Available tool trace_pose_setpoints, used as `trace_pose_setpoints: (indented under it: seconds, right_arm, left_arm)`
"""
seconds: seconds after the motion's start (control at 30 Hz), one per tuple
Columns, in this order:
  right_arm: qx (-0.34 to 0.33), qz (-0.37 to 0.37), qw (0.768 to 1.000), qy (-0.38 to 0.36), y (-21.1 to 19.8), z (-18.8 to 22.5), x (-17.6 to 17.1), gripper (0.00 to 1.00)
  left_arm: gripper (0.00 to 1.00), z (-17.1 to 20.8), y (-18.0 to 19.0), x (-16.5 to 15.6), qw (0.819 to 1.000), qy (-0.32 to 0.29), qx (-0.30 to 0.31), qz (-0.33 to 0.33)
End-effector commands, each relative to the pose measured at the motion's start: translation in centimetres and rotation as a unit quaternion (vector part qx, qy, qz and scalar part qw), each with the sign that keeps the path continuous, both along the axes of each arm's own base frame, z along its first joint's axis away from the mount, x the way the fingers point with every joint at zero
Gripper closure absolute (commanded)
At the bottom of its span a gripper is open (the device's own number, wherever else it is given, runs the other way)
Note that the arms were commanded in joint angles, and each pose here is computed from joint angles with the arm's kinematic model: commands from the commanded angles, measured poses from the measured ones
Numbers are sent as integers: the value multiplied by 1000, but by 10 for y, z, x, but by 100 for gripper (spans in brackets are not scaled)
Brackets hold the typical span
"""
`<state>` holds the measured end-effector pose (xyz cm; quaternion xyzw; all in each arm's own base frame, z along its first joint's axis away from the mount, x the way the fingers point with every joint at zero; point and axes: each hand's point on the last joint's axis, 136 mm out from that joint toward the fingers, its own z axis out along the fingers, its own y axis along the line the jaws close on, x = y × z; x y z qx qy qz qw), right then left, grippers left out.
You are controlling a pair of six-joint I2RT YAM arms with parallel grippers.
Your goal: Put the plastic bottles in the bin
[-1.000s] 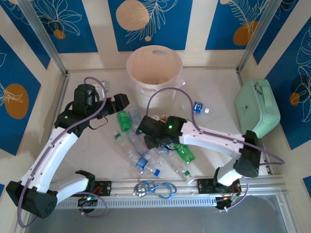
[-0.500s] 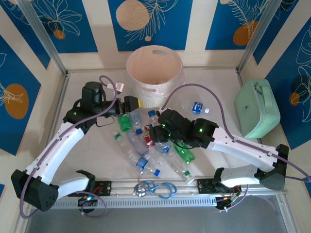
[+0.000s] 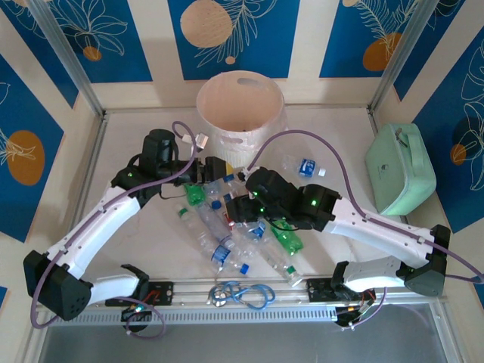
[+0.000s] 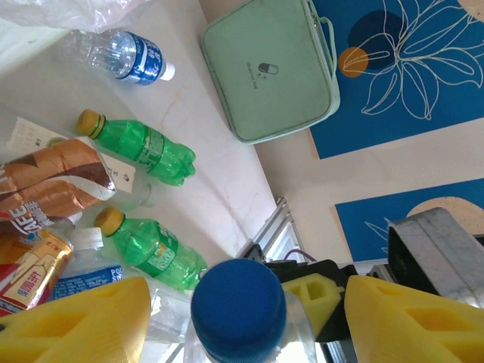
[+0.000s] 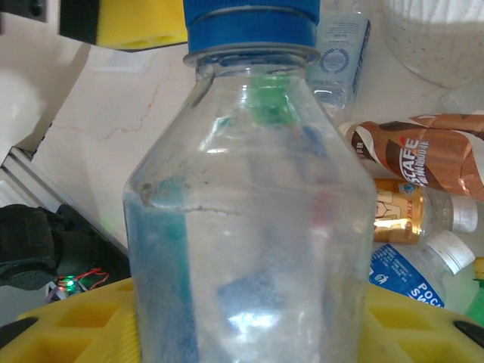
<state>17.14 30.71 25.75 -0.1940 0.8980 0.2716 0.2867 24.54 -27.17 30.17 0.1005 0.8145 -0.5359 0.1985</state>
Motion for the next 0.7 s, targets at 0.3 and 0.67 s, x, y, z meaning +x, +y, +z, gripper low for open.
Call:
trace_pose_setpoints:
  seconds: [0.3, 0.67]
  right_arm:
    - [18, 15, 1000, -7, 9, 15, -2, 47]
    - [17, 7, 1000, -11, 7, 18, 1, 46]
  left_arm:
    - [54, -10, -10, -8, 1000, 11, 6, -28]
    - [72, -6, -13, -5, 1000, 10, 1, -28]
